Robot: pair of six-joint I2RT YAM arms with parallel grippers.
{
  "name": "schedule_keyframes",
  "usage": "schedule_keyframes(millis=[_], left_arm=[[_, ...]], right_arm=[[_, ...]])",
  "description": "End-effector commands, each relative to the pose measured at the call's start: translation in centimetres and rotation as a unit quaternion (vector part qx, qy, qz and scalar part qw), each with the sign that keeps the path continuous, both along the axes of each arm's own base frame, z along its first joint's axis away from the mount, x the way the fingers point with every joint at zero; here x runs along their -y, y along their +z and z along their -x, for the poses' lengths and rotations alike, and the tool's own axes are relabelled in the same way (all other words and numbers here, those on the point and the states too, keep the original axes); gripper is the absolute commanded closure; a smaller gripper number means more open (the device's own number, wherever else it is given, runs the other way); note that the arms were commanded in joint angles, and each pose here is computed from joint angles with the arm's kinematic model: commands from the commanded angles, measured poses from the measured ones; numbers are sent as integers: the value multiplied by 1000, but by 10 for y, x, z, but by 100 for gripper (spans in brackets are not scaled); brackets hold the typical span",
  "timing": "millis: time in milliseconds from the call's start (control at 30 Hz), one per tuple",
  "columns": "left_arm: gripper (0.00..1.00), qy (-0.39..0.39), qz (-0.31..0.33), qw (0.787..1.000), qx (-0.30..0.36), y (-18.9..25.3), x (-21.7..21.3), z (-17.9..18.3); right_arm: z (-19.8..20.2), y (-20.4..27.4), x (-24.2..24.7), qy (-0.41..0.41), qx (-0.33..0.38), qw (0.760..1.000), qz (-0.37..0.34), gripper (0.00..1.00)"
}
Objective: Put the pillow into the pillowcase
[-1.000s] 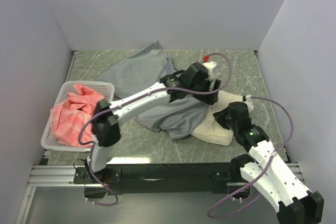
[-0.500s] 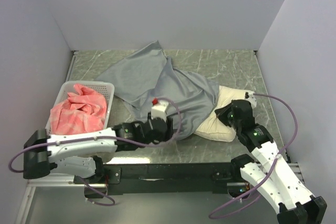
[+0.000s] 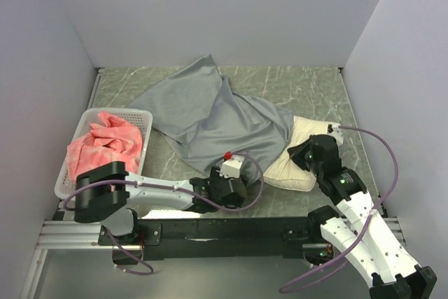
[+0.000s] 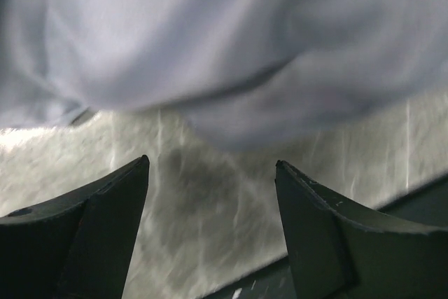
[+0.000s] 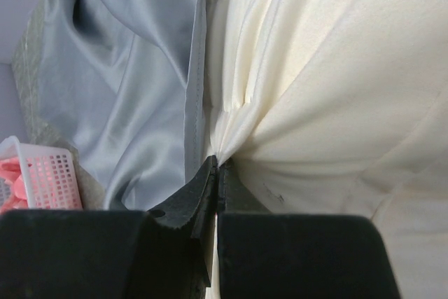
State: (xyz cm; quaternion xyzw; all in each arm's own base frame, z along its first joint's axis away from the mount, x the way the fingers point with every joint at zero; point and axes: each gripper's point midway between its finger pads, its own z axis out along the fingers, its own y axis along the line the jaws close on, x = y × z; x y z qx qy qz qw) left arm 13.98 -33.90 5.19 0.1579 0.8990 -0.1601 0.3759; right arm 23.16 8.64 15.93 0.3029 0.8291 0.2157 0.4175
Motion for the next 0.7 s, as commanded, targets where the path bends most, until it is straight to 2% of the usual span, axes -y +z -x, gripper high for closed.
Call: schedule_keyframes(millis=[0, 167, 233, 267, 300, 333, 367, 433, 467, 533, 567, 667], left_arm=[[20, 74, 28, 996, 41, 9, 21, -26], [23, 126, 18, 989, 76, 2, 19, -45], [44, 135, 10, 987, 82, 2, 21, -48], [59, 126, 12, 989, 80, 4, 27, -48], [87, 97, 6, 992, 85, 11, 35, -45], [97, 72, 8, 994, 84, 16, 43, -40], [99, 31, 39, 996, 67, 28, 60, -28], [99, -92, 53, 993, 58, 43, 86, 6], [99, -179, 106, 978, 24, 62, 110, 38], [99, -274, 138, 952, 12, 82, 125, 77], [99, -350, 183, 918, -18, 102, 134, 111], [99, -439, 228, 868, -26, 130, 135, 149]], right_arm=[[-12, 61, -9, 12, 90, 995, -37, 100], [-11, 64, -9, 12, 89, 995, -37, 100], [-10, 65, -8, 12, 90, 995, -36, 100], [-9, 67, -8, 12, 93, 995, -37, 100], [-9, 68, -7, 10, 96, 995, -36, 100], [-8, 69, -6, 9, 97, 995, -34, 100], [-8, 69, -5, 7, 98, 995, -33, 100], [-9, 70, -2, 1, 102, 994, -28, 100], [-8, 69, -2, 0, 103, 994, -28, 100], [-9, 65, -1, -6, 106, 994, -30, 100], [-8, 64, -1, -8, 109, 994, -31, 100], [-7, 51, -7, -11, 107, 994, -32, 100]])
